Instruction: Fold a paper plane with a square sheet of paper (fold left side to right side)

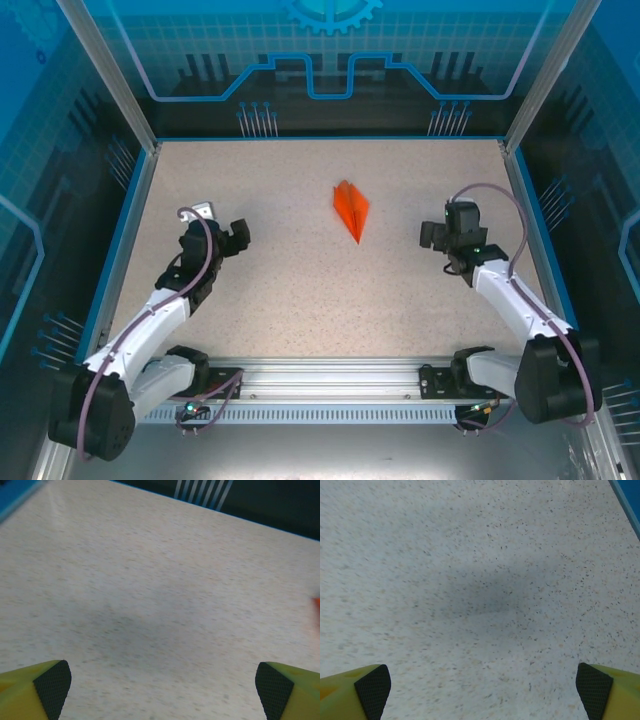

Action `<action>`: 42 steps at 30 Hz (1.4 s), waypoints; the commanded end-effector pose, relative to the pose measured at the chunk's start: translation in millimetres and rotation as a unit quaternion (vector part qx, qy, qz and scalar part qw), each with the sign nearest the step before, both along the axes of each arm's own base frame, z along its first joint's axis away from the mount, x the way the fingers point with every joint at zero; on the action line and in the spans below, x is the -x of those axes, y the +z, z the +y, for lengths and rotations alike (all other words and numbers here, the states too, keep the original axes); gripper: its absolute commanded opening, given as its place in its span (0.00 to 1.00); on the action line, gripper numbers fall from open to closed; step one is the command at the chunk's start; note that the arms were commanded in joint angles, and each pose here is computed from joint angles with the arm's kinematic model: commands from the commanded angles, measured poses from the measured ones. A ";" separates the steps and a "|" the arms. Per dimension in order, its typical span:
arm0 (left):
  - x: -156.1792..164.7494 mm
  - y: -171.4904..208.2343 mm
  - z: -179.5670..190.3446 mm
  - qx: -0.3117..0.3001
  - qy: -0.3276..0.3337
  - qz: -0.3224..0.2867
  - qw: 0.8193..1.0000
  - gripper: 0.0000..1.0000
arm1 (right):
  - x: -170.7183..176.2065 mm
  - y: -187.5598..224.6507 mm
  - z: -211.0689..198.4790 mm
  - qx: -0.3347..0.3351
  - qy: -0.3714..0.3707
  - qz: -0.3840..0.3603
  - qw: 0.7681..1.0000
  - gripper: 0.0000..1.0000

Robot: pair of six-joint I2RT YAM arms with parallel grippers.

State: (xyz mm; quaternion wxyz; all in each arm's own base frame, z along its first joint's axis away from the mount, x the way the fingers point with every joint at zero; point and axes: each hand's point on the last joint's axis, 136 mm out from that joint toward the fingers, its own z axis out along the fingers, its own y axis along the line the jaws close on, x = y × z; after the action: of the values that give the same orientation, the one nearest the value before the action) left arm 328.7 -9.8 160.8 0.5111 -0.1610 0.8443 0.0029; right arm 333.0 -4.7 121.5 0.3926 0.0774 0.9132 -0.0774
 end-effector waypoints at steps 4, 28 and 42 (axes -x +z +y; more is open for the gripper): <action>-5.6 -22.6 43.3 -0.097 0.052 0.010 0.994 0.99 | -25.8 -23.8 -14.3 0.045 -0.002 -0.051 0.998 0.99; -34.6 -36.0 5.3 -0.047 -0.135 -0.097 0.985 0.99 | -63.5 -27.7 29.9 0.006 0.152 -0.174 0.973 0.99; -66.7 -71.2 6.2 -0.029 -0.130 -0.048 0.990 0.99 | -63.5 -27.5 29.9 0.006 0.153 -0.175 0.973 0.99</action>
State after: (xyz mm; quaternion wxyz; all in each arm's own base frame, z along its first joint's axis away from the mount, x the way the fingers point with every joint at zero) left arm 387.4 -8.0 77.8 0.5371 -0.0252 0.8419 -0.0463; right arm 396.2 30.8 93.6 0.5463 -0.0516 0.8360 -0.0006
